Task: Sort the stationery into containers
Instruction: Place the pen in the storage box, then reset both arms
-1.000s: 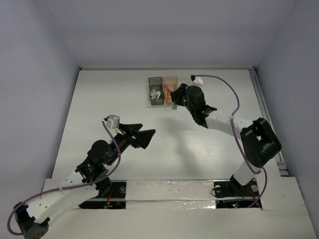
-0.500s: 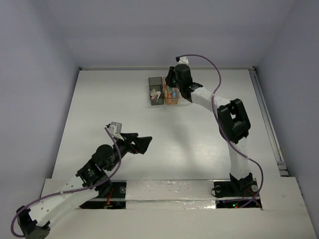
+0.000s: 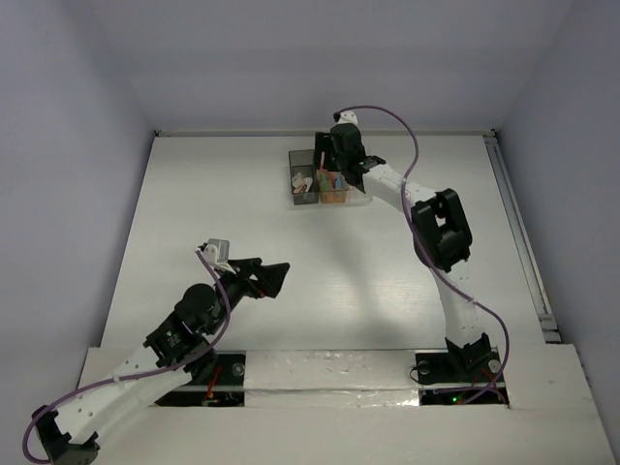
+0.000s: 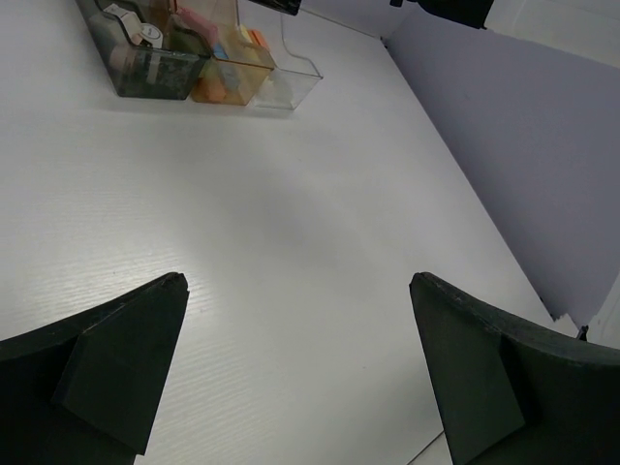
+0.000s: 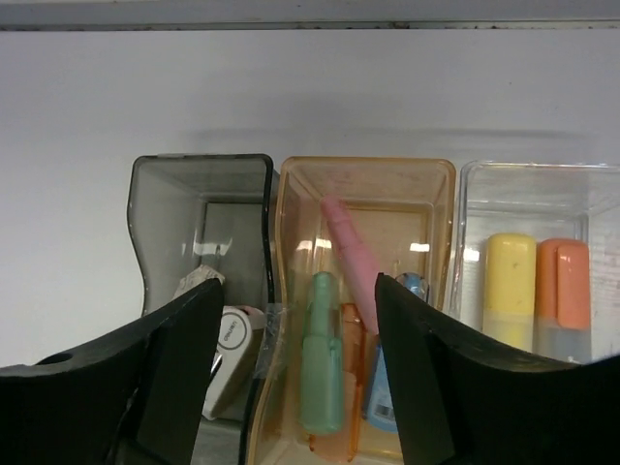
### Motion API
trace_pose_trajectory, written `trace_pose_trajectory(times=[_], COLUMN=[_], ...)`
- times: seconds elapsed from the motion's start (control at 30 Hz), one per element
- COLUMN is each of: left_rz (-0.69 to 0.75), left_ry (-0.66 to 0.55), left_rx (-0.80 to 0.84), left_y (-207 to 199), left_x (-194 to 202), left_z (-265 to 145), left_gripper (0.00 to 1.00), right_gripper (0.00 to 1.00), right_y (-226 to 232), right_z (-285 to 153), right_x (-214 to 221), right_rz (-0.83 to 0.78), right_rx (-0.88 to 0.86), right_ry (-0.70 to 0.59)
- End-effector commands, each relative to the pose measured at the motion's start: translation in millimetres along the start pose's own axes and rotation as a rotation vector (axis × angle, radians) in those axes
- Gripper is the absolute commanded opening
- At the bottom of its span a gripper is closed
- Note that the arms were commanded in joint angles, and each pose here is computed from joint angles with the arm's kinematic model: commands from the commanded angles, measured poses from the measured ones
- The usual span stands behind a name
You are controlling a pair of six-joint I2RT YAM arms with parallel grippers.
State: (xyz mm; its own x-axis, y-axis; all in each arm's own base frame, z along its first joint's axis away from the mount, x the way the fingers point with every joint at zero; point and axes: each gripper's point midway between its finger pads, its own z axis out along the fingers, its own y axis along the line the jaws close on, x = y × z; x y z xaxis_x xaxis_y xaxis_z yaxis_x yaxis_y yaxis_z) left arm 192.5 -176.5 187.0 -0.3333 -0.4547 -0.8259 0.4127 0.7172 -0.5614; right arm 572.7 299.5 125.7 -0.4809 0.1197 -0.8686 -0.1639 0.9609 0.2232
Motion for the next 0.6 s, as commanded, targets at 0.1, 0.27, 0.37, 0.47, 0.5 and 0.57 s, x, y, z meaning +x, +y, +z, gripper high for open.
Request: trace_pose_trajectory(times=[0.1, 0.27, 0.37, 0.47, 0.5, 0.57], left_rz=[-0.036, -0.063, -0.067, -0.066, -0.067, -0.074], left_ry=[-0.073, -0.137, -0.164, -0.183, -0.186, -0.197], left_rx=[-0.018, -0.002, 0.017, 0.017, 0.021, 0.032], left_y=[-4.5, -12.4, -20.6, -25.5, -27.3, -32.4], left_x=[-24.6, -47.7, -61.8, -74.1, -76.5, -83.9], left_z=[-4.3, -12.7, -16.3, -19.3, -19.8, -22.2], left_gripper=[0.99, 0.99, 0.99, 0.99, 0.99, 0.99], right_gripper=[0.90, 0.95, 0.96, 0.97, 0.89, 1.00], right_y=[3.0, 5.2, 1.4, -20.3, -27.9, -50.2], right_z=[-38.7, -108.7, -178.1, -244.0, -257.8, -296.9], right_x=[-68.0, -100.2, -115.7, -122.0, -120.5, -115.2], right_rz=[-0.010, 0.010, 0.059, 0.098, 0.104, 0.119], right_rx=[0.011, -0.050, -0.123, -0.112, -0.094, -0.040], right_ry=[-0.124, -0.207, -0.322, -0.433, -0.446, -0.477])
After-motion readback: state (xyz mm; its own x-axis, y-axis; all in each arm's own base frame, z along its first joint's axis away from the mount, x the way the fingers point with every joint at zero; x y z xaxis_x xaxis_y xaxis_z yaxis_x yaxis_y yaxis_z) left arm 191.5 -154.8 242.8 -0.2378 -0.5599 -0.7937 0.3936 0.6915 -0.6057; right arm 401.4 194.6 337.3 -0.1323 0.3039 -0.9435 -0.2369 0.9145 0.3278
